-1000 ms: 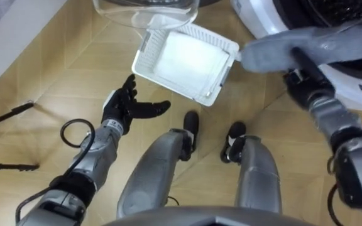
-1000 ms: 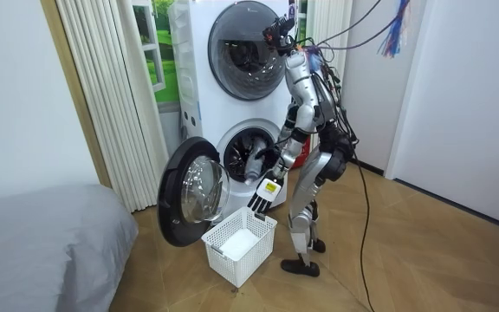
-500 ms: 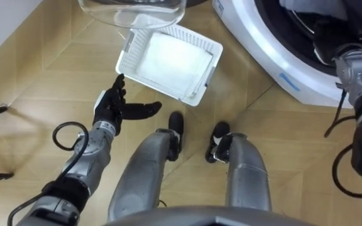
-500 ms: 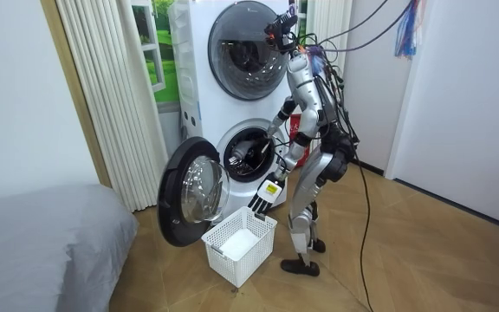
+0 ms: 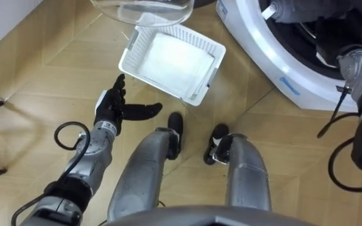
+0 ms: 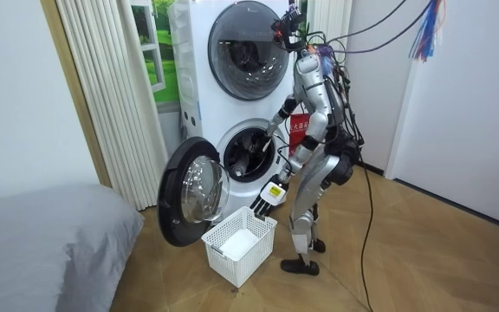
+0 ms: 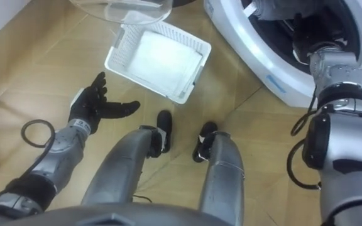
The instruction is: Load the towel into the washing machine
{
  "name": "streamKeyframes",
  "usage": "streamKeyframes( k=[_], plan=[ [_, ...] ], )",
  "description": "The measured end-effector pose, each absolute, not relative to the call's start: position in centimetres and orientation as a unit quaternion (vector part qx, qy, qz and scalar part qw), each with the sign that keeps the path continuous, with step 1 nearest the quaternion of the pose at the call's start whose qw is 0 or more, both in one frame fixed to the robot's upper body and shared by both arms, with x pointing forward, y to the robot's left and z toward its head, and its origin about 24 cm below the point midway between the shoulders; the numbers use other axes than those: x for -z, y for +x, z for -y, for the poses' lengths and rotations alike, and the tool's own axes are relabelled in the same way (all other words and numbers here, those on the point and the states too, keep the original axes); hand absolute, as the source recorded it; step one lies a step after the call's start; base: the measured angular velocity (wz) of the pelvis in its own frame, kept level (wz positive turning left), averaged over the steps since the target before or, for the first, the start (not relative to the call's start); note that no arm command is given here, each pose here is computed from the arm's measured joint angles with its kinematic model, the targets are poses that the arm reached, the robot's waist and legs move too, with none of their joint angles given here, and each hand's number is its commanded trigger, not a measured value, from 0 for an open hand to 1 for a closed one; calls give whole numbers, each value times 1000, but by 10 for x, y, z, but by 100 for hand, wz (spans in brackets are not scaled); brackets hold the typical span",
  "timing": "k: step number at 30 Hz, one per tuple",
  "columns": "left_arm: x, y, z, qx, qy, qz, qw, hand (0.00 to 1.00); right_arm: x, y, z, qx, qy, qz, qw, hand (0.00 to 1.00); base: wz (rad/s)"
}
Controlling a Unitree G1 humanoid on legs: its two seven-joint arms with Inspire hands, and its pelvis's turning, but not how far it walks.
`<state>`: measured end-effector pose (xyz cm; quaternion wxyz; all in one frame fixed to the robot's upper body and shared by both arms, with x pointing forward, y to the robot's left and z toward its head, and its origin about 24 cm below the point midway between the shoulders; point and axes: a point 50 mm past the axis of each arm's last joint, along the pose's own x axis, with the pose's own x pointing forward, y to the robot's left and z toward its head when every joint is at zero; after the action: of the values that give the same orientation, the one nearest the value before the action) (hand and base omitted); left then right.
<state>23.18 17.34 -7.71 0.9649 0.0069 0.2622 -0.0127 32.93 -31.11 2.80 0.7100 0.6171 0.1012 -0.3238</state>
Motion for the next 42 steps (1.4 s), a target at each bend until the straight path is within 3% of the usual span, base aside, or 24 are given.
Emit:
streamKeyframes(
  k=[10, 13, 19, 21, 24, 31, 42],
  plan=[
    [102, 216, -186, 24, 56, -334, 941, 0, 35, 278, 312, 378, 598, -112, 698, 0, -5],
    [120, 190, -206, -8, 69, -387, 919, 0, 80, 224, 307, 421, 576, -144, 686, 0, 13],
    [139, 136, -238, -67, 82, -454, 885, 0, 127, 135, 302, 471, 515, -222, 681, 0, -8],
    [145, 111, -248, -100, 82, -482, 867, 0, 141, 96, 295, 464, 454, -293, 702, 0, -18],
    [150, 88, -256, -126, 85, -507, 849, 0, 150, 71, 286, 432, 385, -370, 727, 0, -8],
    [154, 60, -258, -149, 89, -528, 831, 0, 160, 49, 264, 278, 219, -514, 781, 0, -12],
    [161, 42, -242, -157, 69, -551, 817, 0, 167, 33, 246, 184, 118, -582, 783, 0, -5]
  ],
)
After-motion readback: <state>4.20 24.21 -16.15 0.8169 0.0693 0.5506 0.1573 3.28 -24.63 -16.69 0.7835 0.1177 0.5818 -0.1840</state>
